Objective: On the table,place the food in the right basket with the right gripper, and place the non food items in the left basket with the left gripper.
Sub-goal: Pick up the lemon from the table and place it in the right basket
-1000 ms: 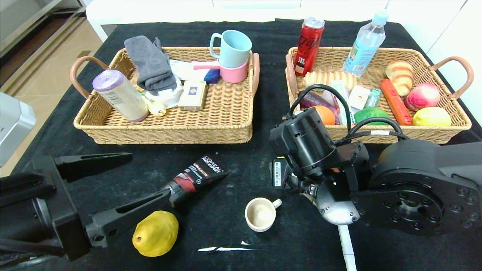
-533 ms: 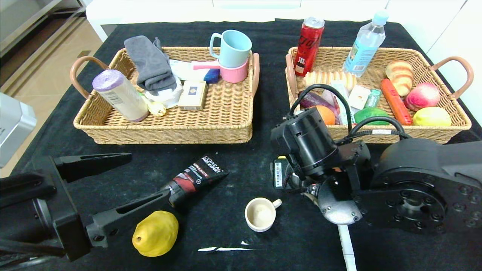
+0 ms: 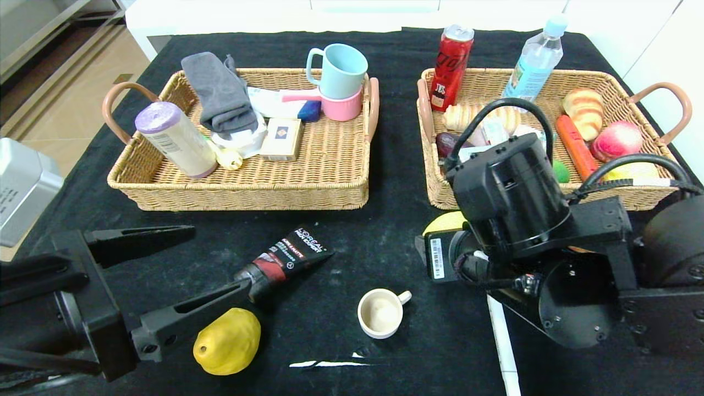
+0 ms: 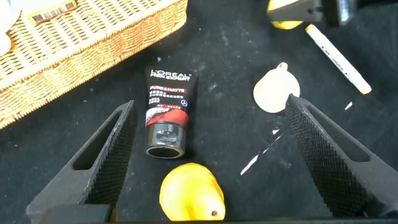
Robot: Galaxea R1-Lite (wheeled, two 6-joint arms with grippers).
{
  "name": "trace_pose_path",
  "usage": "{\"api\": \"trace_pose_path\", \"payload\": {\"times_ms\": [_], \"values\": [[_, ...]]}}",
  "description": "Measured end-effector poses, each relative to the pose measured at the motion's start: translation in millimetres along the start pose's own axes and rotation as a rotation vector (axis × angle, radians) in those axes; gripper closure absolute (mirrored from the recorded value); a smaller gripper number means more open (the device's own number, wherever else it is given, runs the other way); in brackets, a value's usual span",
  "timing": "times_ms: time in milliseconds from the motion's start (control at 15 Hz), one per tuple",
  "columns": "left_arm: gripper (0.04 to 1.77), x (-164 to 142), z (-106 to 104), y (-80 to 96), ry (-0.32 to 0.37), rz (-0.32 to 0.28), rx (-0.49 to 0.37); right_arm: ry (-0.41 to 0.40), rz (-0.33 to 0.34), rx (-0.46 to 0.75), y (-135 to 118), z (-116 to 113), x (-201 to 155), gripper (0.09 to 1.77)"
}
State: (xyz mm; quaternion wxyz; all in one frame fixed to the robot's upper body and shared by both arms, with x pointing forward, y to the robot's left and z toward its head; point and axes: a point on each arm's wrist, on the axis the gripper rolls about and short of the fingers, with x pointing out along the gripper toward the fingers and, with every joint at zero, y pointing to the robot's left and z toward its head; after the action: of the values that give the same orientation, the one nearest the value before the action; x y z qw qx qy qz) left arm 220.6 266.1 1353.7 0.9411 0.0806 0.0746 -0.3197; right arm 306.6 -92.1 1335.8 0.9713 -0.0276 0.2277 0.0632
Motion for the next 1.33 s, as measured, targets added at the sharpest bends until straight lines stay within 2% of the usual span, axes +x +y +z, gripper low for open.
{"api": "trace_pose_path", "payload": {"times_ms": [200, 467, 1333], "values": [[0.09, 2, -1, 0.3, 0.008, -0.001, -0.001, -0.006, -0.009, -0.022, -12, 0, -7, 0.56], [0.09, 3, -2, 0.3, 0.011, -0.001, -0.002, -0.042, -0.051, -0.011, -35, 15, -12, 0.56], [0.09, 0, 0, -0.3, -0.005, -0.001, 0.008, -0.175, -0.270, 0.102, -114, 70, -11, 0.56]]}}
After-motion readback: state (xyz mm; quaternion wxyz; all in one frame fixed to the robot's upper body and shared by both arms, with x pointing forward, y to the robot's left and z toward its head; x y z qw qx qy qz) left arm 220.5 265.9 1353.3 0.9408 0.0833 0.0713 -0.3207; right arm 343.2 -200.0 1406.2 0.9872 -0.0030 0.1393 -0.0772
